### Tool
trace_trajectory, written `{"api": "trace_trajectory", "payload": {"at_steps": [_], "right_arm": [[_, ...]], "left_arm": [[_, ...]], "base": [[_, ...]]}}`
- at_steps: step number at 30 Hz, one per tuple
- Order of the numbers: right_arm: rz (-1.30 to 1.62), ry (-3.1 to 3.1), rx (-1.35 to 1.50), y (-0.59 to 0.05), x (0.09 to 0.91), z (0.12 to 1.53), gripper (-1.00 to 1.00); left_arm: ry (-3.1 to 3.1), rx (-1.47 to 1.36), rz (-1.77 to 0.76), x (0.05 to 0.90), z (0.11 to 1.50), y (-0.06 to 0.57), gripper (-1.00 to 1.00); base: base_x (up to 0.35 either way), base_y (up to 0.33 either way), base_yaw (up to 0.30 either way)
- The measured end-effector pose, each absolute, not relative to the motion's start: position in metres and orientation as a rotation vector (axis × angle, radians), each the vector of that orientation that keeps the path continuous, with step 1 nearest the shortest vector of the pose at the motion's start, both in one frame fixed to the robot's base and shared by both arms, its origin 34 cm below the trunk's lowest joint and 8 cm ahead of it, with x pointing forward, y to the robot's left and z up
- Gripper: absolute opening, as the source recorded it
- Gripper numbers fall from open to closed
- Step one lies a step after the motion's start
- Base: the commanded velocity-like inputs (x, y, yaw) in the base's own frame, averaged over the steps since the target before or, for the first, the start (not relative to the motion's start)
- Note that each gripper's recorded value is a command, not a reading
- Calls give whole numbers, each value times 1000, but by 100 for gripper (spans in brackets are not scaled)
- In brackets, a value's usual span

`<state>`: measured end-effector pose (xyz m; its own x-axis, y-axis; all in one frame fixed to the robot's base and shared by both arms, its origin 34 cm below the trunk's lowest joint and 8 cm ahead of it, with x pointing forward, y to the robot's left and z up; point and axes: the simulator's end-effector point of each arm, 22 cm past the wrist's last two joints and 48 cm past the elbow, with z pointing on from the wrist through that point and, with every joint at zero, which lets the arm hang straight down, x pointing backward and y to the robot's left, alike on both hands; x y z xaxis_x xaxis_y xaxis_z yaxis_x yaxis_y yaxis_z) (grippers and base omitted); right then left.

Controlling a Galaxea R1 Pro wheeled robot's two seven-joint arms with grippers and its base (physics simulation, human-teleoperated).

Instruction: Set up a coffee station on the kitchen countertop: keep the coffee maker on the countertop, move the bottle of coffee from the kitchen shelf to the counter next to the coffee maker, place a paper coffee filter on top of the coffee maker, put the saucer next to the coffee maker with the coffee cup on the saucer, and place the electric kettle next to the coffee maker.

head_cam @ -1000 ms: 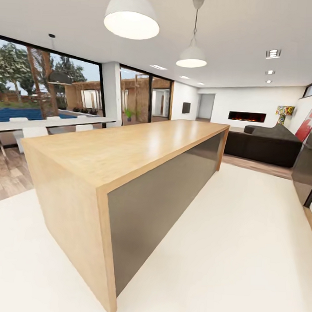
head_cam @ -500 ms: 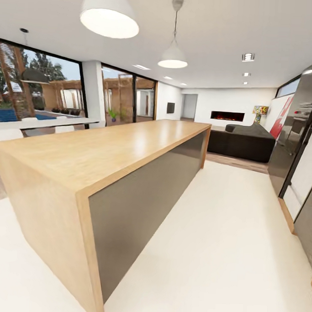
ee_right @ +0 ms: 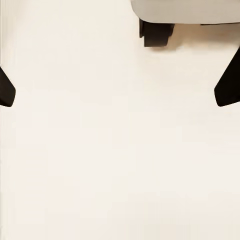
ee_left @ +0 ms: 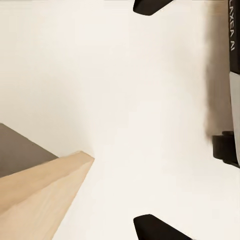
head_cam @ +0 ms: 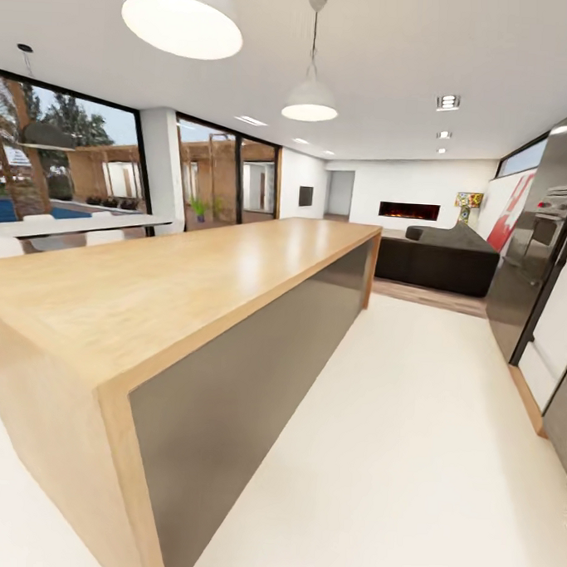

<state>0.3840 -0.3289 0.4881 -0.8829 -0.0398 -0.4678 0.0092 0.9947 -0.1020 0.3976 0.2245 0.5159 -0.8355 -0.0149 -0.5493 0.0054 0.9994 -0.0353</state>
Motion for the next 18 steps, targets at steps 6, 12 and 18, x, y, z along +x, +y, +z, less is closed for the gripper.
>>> {"api": "trace_trajectory", "payload": {"at_steps": [6,12,18], "right_arm": [[-137,2650,-22,-329,384,488,100],[-137,2650,-22,-329,384,488,100],[-138,2651,-22,-329,384,488,100]], "left_arm": [[2560,-7,-47,398,516,224,100],[2560,-7,-47,398,516,224,100],[2560,-7,-47,398,516,225,100]], "base": [[317,-93,-230],[289,-168,-252],[280,-181,-254]]}}
